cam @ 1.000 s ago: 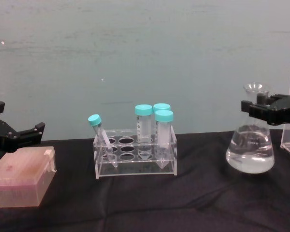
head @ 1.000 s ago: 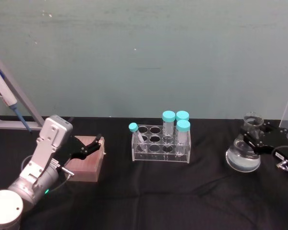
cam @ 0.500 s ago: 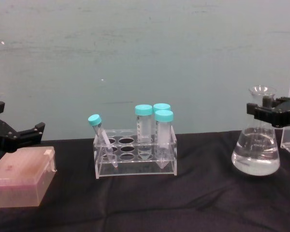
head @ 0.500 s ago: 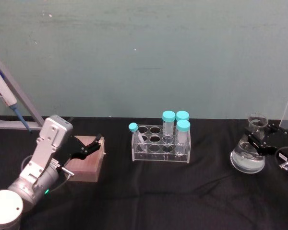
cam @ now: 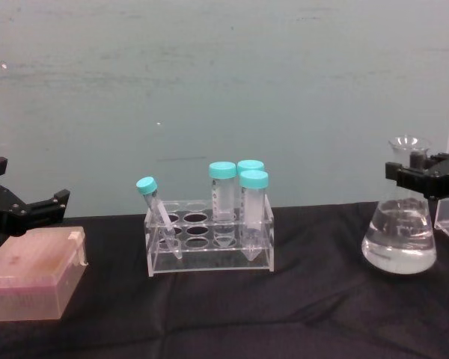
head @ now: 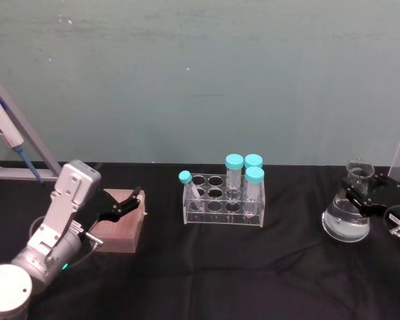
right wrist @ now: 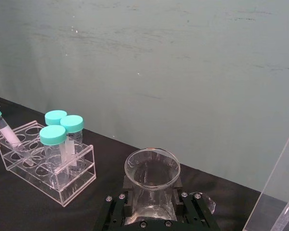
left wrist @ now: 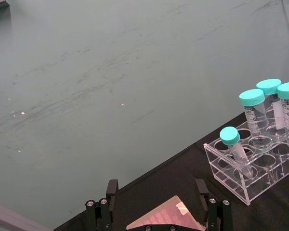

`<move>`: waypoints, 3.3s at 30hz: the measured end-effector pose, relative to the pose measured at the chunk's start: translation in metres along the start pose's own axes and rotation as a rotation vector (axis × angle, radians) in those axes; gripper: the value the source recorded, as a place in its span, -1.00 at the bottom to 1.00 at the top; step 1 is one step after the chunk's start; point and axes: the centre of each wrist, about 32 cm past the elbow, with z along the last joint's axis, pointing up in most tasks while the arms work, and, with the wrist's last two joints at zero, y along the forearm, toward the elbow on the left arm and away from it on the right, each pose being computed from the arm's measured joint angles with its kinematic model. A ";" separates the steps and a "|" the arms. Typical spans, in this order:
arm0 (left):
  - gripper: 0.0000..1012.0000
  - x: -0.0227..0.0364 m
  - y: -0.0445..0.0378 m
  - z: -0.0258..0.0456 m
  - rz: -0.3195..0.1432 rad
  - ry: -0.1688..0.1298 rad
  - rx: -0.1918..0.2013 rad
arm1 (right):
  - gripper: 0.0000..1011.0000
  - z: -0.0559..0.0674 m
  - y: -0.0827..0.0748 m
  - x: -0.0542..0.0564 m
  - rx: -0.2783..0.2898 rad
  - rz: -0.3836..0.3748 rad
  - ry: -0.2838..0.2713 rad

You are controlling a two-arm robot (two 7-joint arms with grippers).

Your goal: Place the experimental apparatus aside using one hand.

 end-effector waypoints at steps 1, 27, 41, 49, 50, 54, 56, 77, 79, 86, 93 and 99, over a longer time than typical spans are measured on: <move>0.98 0.0000 0.0000 0.0000 0.000 0.000 0.000 | -0.10 0.000 0.000 0.001 0.000 -0.003 0.000; 0.98 0.0000 0.0000 0.0000 0.000 0.000 0.000 | -0.10 -0.002 -0.007 0.006 -0.018 -0.043 0.006; 0.98 0.0000 0.0000 0.0000 0.000 0.000 0.000 | -0.10 -0.003 -0.004 0.006 -0.031 -0.043 0.024; 0.98 0.0000 0.0000 0.0000 0.000 0.000 0.000 | -0.10 -0.004 -0.003 0.007 -0.037 -0.047 0.025; 0.98 0.0000 0.0000 0.0000 0.000 0.000 0.000 | -0.10 -0.004 -0.003 0.007 -0.037 -0.047 0.025; 0.98 0.0000 0.0000 0.0000 0.000 0.000 0.000 | -0.10 -0.004 -0.003 0.007 -0.037 -0.047 0.025; 0.98 0.0000 0.0000 0.0000 0.000 0.000 0.000 | -0.10 -0.004 -0.003 0.007 -0.037 -0.047 0.025; 0.98 0.0000 0.0000 0.0000 0.000 0.000 0.000 | 0.04 -0.003 -0.003 0.007 -0.034 -0.046 0.024; 0.98 0.0000 0.0000 0.0000 0.000 0.000 0.000 | 0.20 -0.003 -0.003 0.007 -0.034 -0.046 0.024; 0.98 0.0000 0.0000 0.0000 0.000 0.000 0.000 | 0.65 -0.004 -0.003 0.007 -0.035 -0.046 0.024; 0.98 0.0000 0.0000 0.0000 0.000 0.000 0.000 | 0.98 -0.004 -0.003 0.007 -0.035 -0.046 0.024; 0.98 0.0000 0.0000 0.0000 0.000 0.000 0.000 | 0.98 -0.004 -0.003 0.007 -0.035 -0.046 0.024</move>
